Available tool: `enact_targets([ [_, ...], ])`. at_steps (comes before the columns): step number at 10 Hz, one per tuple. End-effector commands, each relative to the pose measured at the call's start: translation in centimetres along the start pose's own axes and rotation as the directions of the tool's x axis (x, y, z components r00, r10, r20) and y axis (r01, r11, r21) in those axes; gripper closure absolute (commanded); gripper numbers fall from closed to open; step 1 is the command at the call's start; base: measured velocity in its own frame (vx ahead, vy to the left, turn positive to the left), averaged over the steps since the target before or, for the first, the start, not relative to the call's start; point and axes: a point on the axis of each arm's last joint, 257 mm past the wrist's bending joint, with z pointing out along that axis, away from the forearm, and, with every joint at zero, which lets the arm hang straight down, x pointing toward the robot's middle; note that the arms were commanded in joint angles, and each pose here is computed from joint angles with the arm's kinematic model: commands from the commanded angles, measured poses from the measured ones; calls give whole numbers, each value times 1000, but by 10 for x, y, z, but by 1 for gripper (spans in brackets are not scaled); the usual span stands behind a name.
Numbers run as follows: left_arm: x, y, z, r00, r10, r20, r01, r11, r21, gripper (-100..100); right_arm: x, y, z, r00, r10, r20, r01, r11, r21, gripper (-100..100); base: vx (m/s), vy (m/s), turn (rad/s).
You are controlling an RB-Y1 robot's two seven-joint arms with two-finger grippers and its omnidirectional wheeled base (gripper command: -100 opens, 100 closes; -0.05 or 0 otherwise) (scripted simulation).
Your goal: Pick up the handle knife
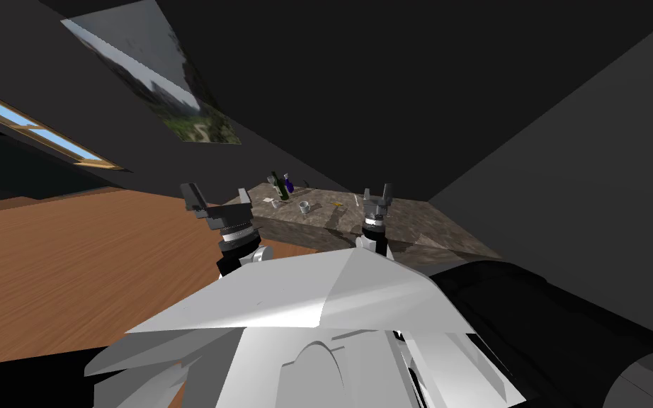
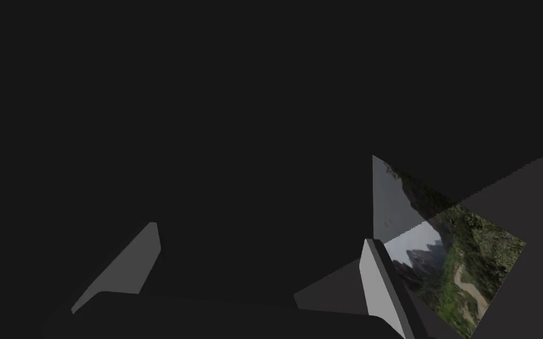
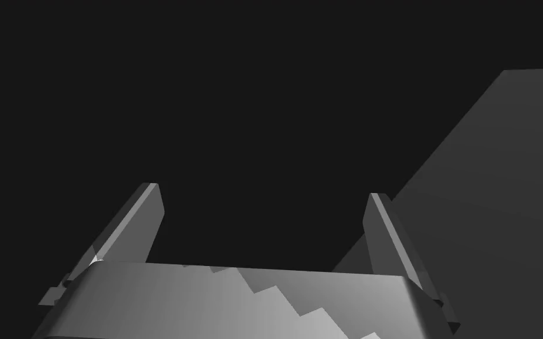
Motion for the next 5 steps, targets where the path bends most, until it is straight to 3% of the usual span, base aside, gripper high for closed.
enact_targets([
  [1, 0, 0, 0, 1000, 0, 0, 0, 1000, 0, 0, 3, -3, -2, 998, -34, -49, 34, 999, 8, -100, -90, 37, -45],
  [3, 0, 0, 0, 1000, 0, 0, 0, 1000, 0, 0, 5, -7, -4, 991, -84, -106, 86, 996, 15, -100, -102, 63, -31],
  [5, 0, 0, 0, 1000, 0, 0, 0, 1000, 0, 0, 3, -15, -6, 973, -154, -174, 160, 987, 19, -100, -33, 56, 5],
])
